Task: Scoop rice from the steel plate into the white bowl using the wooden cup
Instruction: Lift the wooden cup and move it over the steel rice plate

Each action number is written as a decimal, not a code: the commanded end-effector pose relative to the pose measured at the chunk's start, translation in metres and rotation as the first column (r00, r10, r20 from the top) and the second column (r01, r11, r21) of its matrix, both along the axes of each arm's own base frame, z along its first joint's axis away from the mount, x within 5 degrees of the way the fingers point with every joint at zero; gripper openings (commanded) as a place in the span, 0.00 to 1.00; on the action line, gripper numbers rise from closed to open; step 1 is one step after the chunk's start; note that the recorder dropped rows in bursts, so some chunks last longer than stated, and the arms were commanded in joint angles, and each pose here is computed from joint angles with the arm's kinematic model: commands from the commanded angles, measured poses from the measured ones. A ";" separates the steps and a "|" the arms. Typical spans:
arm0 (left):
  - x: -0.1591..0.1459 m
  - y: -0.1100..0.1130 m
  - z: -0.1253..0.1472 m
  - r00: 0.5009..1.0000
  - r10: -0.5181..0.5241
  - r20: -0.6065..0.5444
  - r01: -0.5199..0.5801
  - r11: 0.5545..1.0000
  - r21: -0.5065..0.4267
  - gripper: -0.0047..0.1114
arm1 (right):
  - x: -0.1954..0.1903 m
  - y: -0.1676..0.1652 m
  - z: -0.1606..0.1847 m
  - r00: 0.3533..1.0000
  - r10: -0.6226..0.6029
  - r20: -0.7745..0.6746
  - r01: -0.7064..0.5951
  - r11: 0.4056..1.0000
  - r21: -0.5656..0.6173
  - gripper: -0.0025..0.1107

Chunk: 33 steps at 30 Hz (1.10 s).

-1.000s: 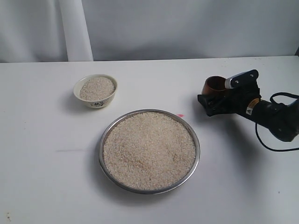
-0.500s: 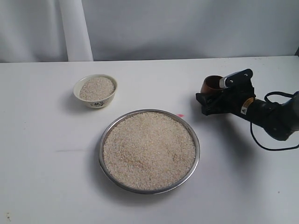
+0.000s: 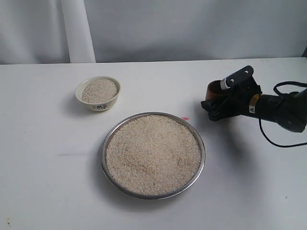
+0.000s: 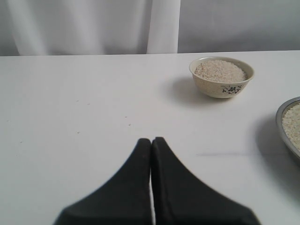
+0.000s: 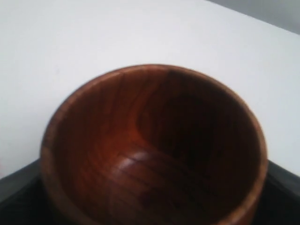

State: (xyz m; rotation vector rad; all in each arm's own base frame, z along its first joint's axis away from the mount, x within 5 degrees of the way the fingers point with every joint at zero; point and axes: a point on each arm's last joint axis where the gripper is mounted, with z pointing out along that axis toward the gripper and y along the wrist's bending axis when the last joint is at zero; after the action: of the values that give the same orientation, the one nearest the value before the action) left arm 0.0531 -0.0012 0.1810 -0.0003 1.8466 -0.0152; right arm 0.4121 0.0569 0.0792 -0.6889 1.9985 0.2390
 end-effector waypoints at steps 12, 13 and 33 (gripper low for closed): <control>0.000 0.000 0.001 1.000 -0.006 0.017 0.006 1.000 0.000 0.04 | -0.031 0.034 0.140 0.992 0.042 0.121 -0.010 0.968 -0.250 0.02; 0.000 0.000 0.001 1.000 -0.006 0.017 0.006 1.000 0.000 0.04 | -0.036 0.042 0.145 0.990 0.057 0.128 -0.015 0.951 -0.308 0.02; 0.000 0.000 0.001 1.000 -0.006 0.017 0.006 1.000 0.000 0.04 | -0.107 0.139 0.158 0.949 0.306 0.072 -0.047 0.364 -0.930 0.02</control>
State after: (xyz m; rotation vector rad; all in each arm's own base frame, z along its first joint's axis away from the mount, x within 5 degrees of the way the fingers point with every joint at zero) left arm 0.0531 -0.0012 0.1810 -0.0003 1.8466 -0.0152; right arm 0.3091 0.1961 0.2331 -1.5212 1.7026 -0.8085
